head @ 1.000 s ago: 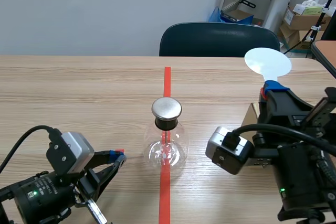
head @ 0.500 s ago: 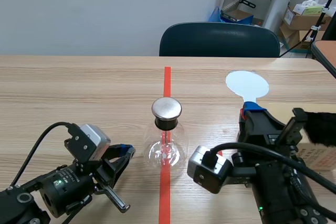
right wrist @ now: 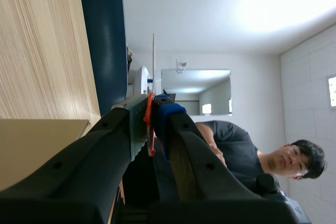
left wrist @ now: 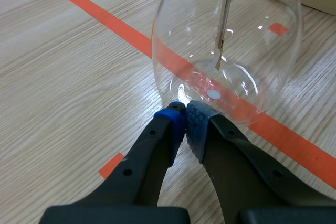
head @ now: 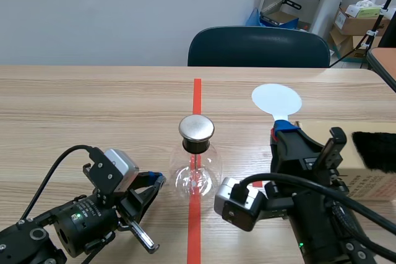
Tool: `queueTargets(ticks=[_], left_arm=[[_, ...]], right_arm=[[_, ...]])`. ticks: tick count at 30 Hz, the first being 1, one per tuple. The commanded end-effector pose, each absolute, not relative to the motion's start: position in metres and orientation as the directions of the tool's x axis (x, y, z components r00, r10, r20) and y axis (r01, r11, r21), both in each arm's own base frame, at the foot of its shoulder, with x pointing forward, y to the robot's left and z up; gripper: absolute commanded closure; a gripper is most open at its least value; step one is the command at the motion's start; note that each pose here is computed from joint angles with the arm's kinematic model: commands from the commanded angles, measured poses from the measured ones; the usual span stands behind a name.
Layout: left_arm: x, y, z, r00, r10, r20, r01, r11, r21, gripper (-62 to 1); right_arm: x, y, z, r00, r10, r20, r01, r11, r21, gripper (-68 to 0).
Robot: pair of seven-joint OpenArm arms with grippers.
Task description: Do the electroscope experiment
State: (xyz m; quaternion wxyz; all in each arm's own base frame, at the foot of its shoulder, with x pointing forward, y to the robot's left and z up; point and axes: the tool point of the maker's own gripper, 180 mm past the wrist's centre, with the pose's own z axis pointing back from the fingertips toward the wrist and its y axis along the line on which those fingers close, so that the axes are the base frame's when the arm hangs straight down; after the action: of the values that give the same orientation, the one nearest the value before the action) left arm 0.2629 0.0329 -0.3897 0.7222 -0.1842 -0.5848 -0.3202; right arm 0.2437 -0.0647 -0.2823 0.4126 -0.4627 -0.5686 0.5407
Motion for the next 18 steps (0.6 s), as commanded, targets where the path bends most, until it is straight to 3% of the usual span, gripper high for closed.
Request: queueTargets(ticks=[1, 18], left_arm=[[0.2654, 0.031, -0.3828, 0.096, -0.231, 0.968, 0.675, 0.73, 0.107, -4.4], [0.2646, 0.0327, -0.3899, 0.126, -0.256, 0.958, 0.675, 0.73, 0.106, -4.4]], right_arm=[[0.2467, -0.0646, -0.2715, -0.237, 0.971, -0.037, 0.124, -0.008, -0.992, -1.7], [0.2469, -0.0653, -0.2708, -0.234, 0.972, -0.037, 0.127, -0.007, -0.992, -1.7]])
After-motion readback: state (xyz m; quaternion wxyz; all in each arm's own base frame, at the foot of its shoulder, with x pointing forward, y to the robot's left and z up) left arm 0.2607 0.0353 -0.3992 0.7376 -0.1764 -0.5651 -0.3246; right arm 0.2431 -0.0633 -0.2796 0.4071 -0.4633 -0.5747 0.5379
